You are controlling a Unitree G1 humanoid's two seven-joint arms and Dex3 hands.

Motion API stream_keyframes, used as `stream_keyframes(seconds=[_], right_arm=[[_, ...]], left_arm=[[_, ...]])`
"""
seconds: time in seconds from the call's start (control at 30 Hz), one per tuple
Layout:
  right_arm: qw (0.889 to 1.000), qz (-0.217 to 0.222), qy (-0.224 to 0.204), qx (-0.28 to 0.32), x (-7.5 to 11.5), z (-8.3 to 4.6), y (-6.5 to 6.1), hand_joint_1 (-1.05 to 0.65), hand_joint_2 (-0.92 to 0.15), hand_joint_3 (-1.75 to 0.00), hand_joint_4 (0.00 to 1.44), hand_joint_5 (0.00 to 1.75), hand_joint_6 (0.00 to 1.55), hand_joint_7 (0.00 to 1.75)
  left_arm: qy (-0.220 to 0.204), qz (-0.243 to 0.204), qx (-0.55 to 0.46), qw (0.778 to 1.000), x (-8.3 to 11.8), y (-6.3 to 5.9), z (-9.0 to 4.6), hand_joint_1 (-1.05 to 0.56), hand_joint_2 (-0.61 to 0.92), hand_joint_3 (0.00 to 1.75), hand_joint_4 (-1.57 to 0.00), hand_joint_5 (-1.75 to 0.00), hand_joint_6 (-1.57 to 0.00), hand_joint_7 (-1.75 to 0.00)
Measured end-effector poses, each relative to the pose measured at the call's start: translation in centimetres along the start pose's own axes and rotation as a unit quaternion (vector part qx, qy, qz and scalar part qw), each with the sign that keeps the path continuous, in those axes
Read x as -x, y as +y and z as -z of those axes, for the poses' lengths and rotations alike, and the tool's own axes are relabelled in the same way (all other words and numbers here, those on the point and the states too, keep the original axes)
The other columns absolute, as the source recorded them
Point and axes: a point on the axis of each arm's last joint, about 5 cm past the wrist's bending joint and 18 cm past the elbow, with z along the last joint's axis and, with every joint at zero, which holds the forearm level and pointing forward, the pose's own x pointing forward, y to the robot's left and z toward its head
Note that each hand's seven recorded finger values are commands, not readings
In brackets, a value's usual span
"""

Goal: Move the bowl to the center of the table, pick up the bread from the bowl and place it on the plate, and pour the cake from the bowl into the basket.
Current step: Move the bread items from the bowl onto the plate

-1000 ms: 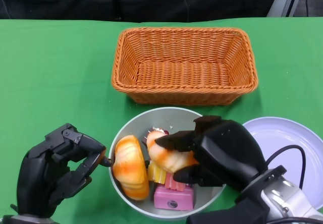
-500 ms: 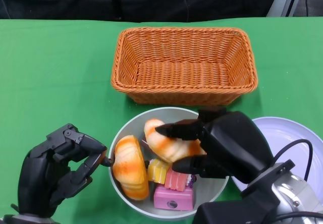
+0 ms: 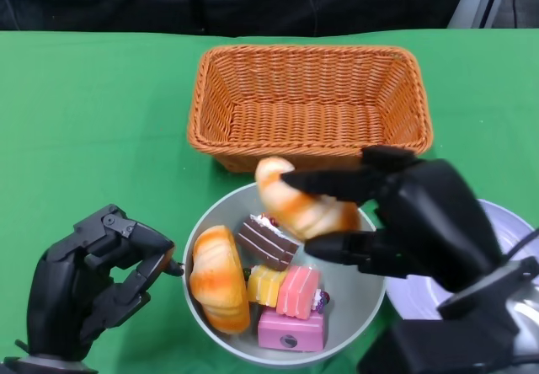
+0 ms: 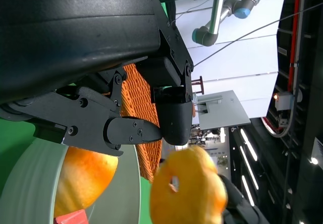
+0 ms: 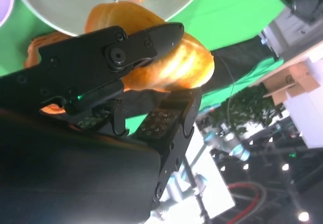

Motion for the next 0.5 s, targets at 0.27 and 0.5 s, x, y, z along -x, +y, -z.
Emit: stream_keyframes(seconds=[0.27, 0.5], right_arm=[[0.999, 0.033, 0.021, -0.006, 1.2, 0.1, -2.4, -0.15, -0.91, -0.08, 0.73, 1.64, 0.81, 0.97], [0.998, 0.033, 0.058, 0.007, 2.8, 1.0, -3.9, -0.13, -0.89, -0.09, 0.75, 1.58, 0.77, 1.03]], left_arm=[[-0.003, 0.0, 0.0, 1.0, -0.2, 0.0, 0.0, -0.16, 0.92, 0.31, -0.78, -1.37, -0.84, -1.14], [-0.004, 0.001, -0.001, 1.0, -0.3, 0.1, -0.1, -0.17, 0.91, 0.31, -0.78, -1.38, -0.83, -1.15]])
